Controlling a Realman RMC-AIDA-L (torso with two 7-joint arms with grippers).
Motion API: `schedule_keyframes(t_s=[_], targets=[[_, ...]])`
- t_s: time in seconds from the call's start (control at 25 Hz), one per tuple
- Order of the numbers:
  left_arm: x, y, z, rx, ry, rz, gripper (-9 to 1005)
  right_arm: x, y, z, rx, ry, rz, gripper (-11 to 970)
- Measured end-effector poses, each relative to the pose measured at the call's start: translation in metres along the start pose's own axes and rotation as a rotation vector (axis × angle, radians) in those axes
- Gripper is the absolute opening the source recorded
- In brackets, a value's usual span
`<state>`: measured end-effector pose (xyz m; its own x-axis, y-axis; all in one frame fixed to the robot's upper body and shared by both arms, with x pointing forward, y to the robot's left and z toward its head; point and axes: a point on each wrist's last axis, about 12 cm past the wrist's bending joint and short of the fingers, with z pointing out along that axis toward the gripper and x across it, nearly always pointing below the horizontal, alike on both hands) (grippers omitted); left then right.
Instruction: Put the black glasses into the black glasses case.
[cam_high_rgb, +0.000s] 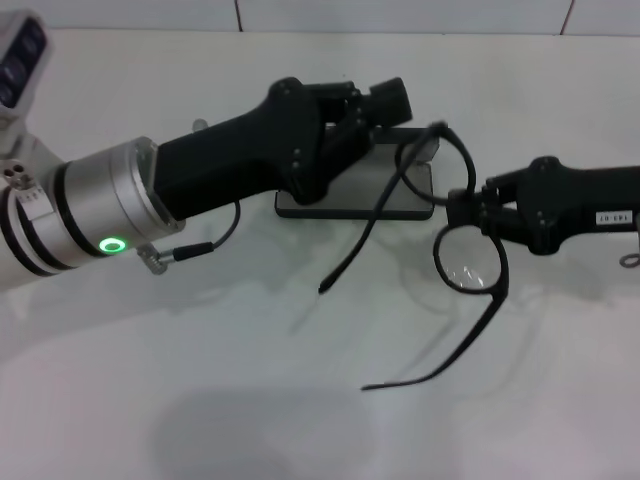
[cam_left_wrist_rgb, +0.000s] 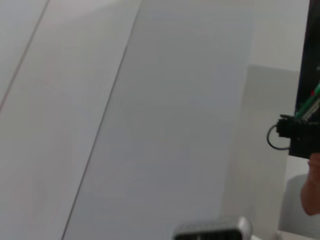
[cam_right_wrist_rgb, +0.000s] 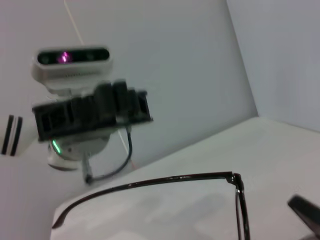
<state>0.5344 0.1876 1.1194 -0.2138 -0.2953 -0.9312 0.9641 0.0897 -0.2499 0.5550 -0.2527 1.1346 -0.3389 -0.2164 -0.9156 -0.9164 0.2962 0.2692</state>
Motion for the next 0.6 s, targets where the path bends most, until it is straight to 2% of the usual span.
schedule_keyframes(t_s=[0.16,0.6], targets=[[0.002,-0.001,0.001,0.01,0.019,-0.004,36,-0.008,0.001,-0.002,-0.005,-0.071,-0.028,92],[0.005,-0.001,0.003,0.024,0.046,-0.001,42,-0.025,0.003,0.006,-0.059,-0.116,-0.078,90]])
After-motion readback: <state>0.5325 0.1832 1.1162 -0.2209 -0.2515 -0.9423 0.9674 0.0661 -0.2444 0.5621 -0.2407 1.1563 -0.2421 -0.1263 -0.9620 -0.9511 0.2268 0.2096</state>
